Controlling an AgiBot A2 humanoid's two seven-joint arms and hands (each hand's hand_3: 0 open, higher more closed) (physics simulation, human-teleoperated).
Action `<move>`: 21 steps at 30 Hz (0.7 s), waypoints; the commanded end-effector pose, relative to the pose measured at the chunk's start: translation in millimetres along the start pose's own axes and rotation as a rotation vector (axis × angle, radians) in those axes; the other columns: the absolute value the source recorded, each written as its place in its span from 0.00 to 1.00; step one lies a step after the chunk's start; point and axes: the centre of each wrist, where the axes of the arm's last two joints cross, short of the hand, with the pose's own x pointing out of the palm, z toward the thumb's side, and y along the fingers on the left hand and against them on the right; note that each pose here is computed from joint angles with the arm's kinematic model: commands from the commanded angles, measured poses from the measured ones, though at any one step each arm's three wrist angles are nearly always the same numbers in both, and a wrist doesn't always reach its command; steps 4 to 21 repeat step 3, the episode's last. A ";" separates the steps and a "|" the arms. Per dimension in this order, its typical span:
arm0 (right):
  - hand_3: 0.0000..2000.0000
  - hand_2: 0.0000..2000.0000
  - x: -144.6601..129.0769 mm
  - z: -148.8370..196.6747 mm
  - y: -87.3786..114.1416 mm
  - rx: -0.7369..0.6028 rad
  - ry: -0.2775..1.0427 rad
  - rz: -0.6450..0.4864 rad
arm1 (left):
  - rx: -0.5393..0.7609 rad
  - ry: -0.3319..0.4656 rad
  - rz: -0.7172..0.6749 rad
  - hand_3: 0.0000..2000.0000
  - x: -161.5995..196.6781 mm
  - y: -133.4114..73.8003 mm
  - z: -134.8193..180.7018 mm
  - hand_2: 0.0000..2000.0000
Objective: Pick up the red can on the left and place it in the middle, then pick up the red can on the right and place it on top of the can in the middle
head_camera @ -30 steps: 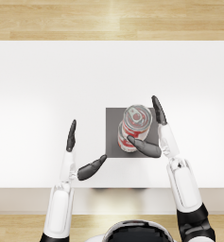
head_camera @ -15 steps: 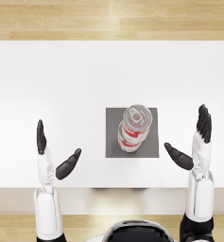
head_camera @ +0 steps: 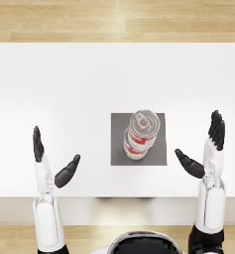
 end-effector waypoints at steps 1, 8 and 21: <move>0.00 0.00 0.0 0.0 0.0 0.000 0.000 0.000 | 0.000 0.000 0.000 0.00 0.0 0.0 0.0 0.00; 0.00 0.00 0.0 0.0 0.0 0.000 0.000 0.000 | 0.000 0.000 0.000 0.00 0.0 0.0 0.0 0.00; 0.00 0.00 0.0 0.0 0.0 0.000 0.000 0.000 | 0.000 0.000 0.000 0.00 0.0 0.0 0.0 0.00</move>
